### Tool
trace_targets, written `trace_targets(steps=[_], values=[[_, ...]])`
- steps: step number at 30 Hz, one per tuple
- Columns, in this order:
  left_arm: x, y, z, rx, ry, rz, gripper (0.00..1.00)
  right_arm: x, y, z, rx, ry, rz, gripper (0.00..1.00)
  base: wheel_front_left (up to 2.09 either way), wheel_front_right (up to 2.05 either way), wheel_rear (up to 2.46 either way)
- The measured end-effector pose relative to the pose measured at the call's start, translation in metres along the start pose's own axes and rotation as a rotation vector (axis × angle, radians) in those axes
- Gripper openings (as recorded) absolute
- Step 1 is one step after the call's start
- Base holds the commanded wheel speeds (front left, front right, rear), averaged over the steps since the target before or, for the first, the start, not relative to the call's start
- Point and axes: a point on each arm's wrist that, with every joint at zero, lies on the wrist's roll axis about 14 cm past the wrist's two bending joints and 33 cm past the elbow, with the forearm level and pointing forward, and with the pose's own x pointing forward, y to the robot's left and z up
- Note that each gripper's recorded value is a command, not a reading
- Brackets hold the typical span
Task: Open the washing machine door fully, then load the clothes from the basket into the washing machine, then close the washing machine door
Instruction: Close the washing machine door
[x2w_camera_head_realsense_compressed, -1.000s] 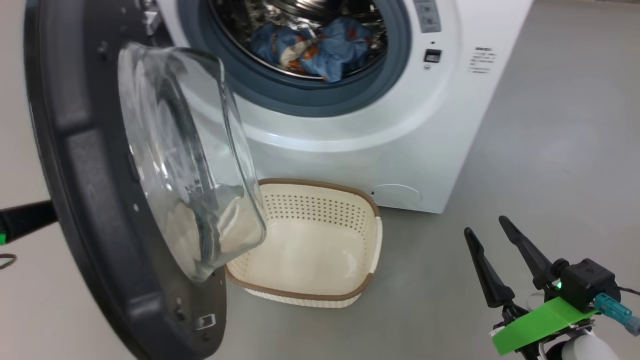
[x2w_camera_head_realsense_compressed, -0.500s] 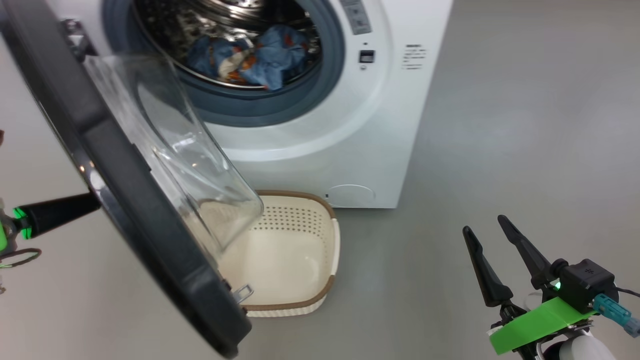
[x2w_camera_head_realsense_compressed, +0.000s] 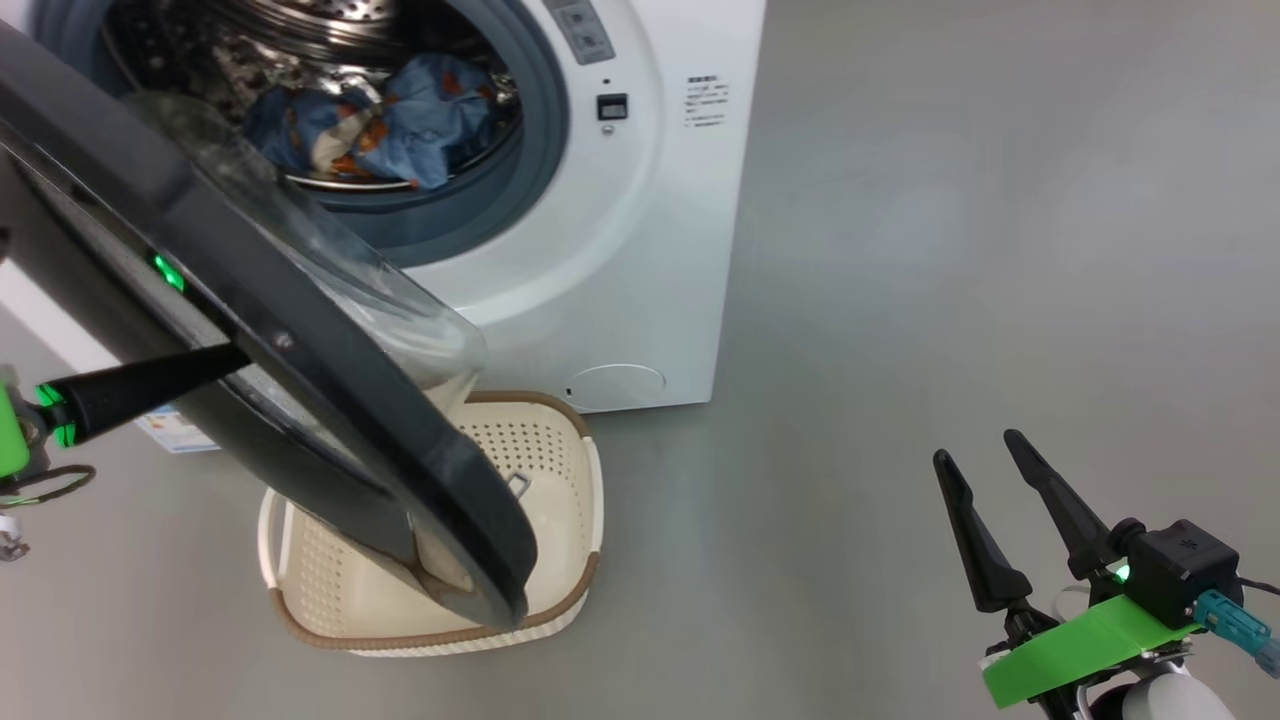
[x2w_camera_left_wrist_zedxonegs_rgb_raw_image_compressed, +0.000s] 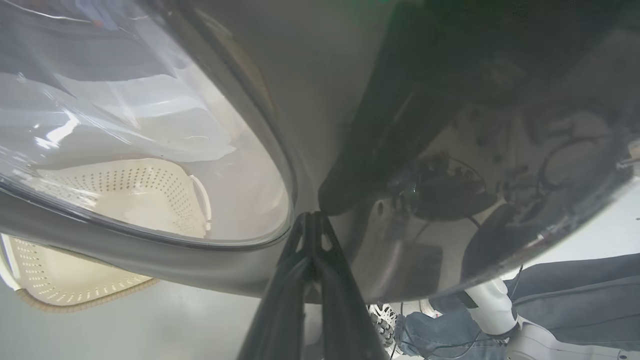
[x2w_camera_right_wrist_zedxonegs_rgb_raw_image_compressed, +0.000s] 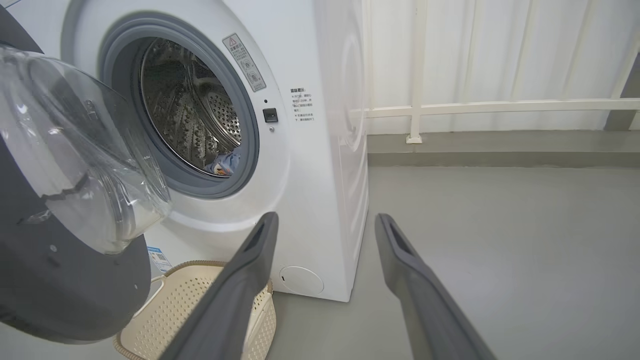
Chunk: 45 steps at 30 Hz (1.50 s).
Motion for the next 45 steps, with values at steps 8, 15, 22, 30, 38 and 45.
trace_targets(steps=[8,15,22,30,38,45], values=[[0.022,-0.005,0.007,0.014,0.008,-0.038,0.00,-0.008,-0.013,0.000,0.001,-0.001,-0.048,1.00,0.00,0.00,0.00],[0.027,-0.005,0.005,0.013,0.015,-0.044,0.00,-0.009,-0.017,0.000,0.001,-0.001,-0.061,1.00,0.00,0.00,0.00],[0.020,-0.003,0.006,0.005,-0.019,-0.031,0.00,-0.006,-0.014,0.002,0.001,-0.006,-0.050,1.00,0.00,0.00,0.00],[0.011,0.009,-0.003,-0.037,-0.053,0.000,0.00,-0.004,-0.010,0.004,0.001,-0.013,-0.039,1.00,0.00,0.00,0.00],[0.004,0.030,-0.028,-0.122,-0.088,0.048,0.16,-0.007,-0.009,0.007,-0.006,-0.019,-0.035,1.00,0.00,0.00,0.00],[0.000,0.048,-0.052,-0.197,-0.111,0.097,0.25,-0.009,-0.009,0.010,-0.011,-0.026,-0.034,1.00,0.00,0.00,0.00]])
